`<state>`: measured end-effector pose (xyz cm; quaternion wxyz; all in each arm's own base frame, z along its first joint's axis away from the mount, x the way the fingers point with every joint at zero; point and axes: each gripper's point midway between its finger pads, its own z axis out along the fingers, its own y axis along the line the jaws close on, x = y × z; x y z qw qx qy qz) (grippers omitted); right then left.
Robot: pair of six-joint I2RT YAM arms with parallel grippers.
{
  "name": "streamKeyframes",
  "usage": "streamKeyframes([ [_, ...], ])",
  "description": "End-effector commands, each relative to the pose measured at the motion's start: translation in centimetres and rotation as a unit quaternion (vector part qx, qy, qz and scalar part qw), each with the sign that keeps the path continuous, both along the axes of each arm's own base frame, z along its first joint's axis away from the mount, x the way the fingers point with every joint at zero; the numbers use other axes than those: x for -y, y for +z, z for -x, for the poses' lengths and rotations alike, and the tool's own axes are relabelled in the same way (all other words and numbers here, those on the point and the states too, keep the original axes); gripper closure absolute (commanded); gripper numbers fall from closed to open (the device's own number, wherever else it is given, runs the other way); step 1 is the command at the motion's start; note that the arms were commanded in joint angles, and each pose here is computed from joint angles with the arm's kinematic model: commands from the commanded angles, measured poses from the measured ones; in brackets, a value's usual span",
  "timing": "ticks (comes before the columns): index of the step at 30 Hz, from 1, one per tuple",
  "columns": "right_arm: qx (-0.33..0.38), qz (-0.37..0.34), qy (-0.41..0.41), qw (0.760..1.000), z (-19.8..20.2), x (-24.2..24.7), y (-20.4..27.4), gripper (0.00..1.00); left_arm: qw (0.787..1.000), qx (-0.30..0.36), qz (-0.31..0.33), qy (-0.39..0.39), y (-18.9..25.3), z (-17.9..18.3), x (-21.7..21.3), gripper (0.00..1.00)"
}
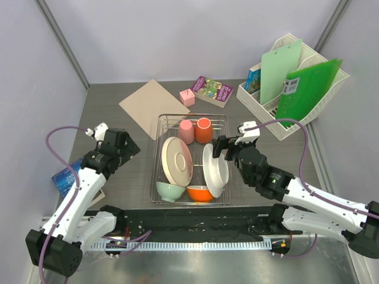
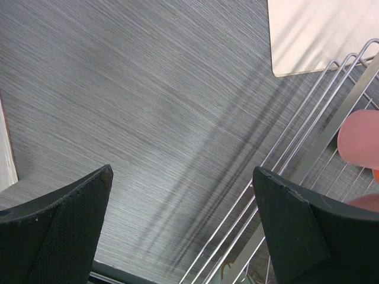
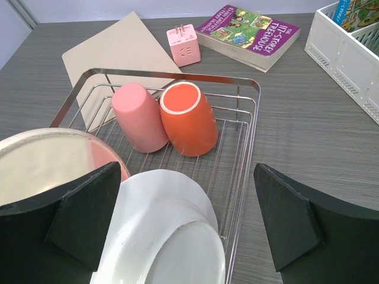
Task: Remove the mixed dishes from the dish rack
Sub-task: Pick up the plate from the dish rack.
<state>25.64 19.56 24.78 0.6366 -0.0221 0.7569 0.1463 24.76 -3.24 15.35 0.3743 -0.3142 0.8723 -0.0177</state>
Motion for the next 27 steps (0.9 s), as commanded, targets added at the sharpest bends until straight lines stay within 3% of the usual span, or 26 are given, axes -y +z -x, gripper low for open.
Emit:
streamKeyframes([
  [1, 0.011, -0.023, -0.006, 1.0, -0.3, -0.2, 0.9, 0.0, 1.0, 0.014, -0.011, 0.011, 0.6, -0.1, -0.7, 0.0],
  [8, 0.016, -0.026, -0.005, 1.0, -0.1, 0.1, 1.3, 0.0, 0.999, 0.022, -0.036, -0.013, 1.8, -0.3, -1.0, 0.0],
  [11, 0.018, -0.031, -0.005, 0.999, 0.0, 0.2, 1.4, 0.0, 0.997, 0.053, -0.011, -0.056, 3.3, -0.9, 0.5, 0.02],
  [17, 0.014, -0.035, -0.006, 0.999, 0.1, 0.3, 1.2, 0.0, 0.987, 0.09, 0.064, -0.119, 3.7, -1.5, 4.1, 0.15],
  [27, 0.009, -0.041, -0.002, 0.999, 0.0, -0.2, 0.8, 0.0, 0.958, 0.16, 0.148, -0.186, 7.7, -2.2, 9.7, 0.18],
])
